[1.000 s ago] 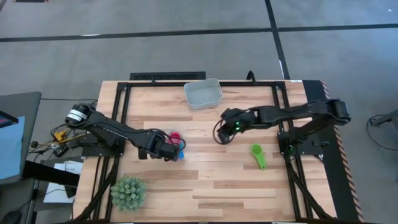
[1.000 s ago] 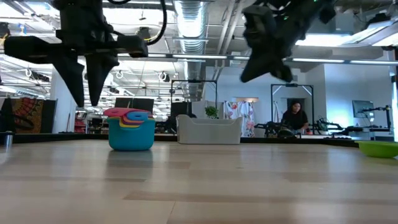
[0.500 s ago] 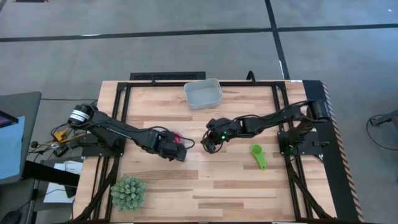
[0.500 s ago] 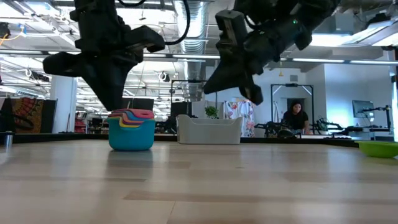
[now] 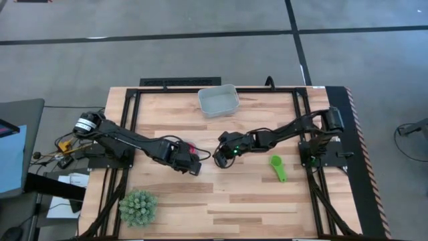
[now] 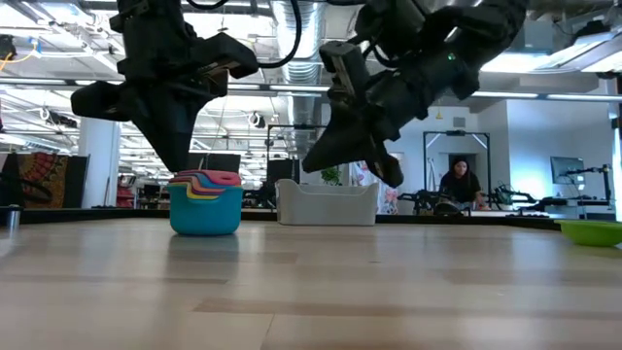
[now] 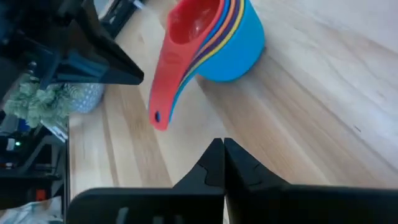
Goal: Nest measuring cups in basket
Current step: Stack the pink measuring cup on the blue measuring cup
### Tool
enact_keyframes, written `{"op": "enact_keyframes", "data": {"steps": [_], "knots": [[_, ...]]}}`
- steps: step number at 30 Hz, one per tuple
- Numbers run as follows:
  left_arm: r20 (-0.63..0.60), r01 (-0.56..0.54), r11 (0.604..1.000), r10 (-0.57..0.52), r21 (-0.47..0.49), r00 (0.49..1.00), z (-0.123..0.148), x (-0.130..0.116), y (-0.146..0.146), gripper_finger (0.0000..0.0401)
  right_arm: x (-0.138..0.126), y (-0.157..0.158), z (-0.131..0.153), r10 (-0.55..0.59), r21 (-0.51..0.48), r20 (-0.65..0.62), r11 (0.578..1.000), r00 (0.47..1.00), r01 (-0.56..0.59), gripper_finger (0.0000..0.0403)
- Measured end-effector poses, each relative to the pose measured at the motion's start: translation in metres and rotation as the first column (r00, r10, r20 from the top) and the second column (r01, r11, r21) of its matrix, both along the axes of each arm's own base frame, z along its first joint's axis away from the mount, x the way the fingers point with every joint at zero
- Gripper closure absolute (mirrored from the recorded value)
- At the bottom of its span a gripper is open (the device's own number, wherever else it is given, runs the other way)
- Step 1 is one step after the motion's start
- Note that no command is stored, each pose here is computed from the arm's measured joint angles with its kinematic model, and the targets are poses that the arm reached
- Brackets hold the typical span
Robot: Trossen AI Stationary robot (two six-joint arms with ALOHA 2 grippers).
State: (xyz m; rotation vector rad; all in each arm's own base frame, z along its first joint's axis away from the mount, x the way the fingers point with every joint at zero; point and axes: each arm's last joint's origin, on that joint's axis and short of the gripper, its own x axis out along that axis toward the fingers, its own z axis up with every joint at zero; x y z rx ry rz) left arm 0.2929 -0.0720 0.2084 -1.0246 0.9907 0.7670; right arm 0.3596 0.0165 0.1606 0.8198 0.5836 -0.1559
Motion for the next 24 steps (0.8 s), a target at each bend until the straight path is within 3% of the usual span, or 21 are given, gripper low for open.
{"op": "enact_keyframes", "data": {"steps": [16,24], "knots": [[-0.036,0.021,0.999,-0.023,-0.047,0.999,-0.001,-0.001,0.005,0.0397,0.067,-0.001,-0.024,0.087,0.033,0.029,0.996,0.996,-0.088,0.0394],[-0.045,0.030,0.999,-0.032,-0.044,0.998,-0.001,-0.001,0.006,0.0397,0.076,0.000,-0.023,0.122,0.046,0.036,0.991,0.992,-0.124,0.0394]]}}
